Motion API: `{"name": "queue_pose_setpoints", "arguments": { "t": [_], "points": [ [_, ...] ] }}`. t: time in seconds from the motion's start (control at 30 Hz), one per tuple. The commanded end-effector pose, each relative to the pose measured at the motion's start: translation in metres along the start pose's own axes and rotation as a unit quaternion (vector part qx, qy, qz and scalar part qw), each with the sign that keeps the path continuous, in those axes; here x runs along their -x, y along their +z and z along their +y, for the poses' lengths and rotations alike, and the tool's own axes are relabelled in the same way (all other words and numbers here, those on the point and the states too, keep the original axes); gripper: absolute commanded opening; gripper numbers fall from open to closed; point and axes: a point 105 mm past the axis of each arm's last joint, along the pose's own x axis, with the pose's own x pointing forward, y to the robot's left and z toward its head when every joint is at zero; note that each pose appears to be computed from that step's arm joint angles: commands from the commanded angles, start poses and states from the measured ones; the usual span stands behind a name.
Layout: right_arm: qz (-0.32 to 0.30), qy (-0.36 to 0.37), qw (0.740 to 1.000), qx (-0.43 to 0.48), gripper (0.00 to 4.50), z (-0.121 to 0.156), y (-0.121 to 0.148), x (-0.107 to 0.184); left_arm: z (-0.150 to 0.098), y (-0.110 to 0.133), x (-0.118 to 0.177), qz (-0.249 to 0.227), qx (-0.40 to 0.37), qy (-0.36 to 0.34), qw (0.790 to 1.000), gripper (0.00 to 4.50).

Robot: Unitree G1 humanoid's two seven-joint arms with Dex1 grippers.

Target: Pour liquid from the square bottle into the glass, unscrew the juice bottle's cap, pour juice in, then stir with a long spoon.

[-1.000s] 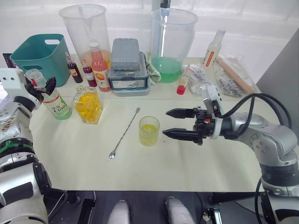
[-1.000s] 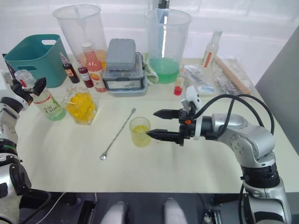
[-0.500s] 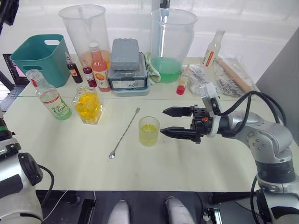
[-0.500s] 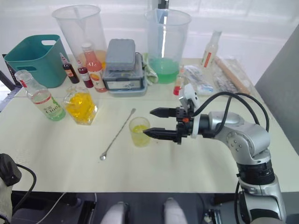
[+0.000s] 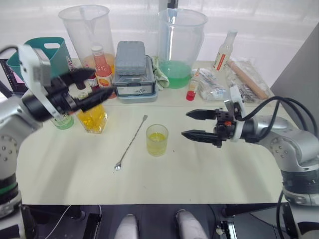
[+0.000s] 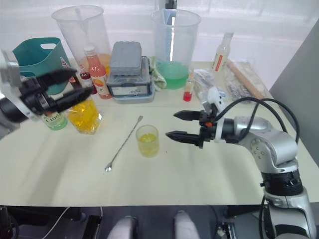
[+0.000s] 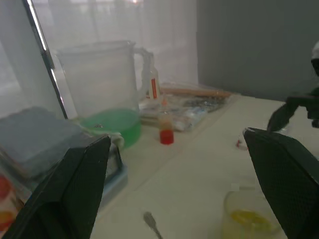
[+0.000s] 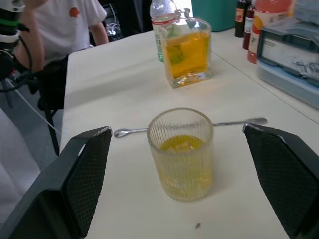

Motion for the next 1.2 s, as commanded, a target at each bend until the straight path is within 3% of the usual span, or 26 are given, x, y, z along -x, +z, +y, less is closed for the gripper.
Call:
{"name": "queue_pose_setpoints", "arguments": {
  "t": [0.03,0.13,0.33,0.53,0.7,1.07,1.2],
  "points": [
    [0.011,-0.037,0.998,0.043,4.50,0.005,0.001,0.027,-0.006,-0.017,0.017,0.012,-0.004,0.011,1.000,4.49],
    [0.027,-0.059,0.997,0.038,4.50,0.010,-0.007,0.043,-0.006,-0.037,0.031,0.036,0.014,0.020,0.999,4.49],
    [0.023,-0.130,0.991,0.005,4.50,0.028,-0.030,0.087,0.000,-0.106,0.090,0.090,0.070,0.082,0.990,4.49],
    [0.022,-0.233,0.970,-0.060,4.50,0.030,-0.060,0.146,0.008,-0.144,0.140,0.136,0.101,0.131,0.977,4.49],
    [0.067,-0.270,0.957,-0.086,4.50,0.038,-0.097,0.181,0.003,-0.157,0.154,0.144,0.110,0.137,0.974,4.49],
    [0.056,-0.227,0.967,-0.098,4.50,0.037,-0.099,0.167,-0.002,-0.161,0.147,0.157,0.149,0.141,0.966,4.49],
    [0.069,-0.127,0.987,-0.070,4.50,0.046,-0.071,0.138,0.001,-0.149,0.114,0.166,0.122,0.168,0.964,4.49]
  ]
}}
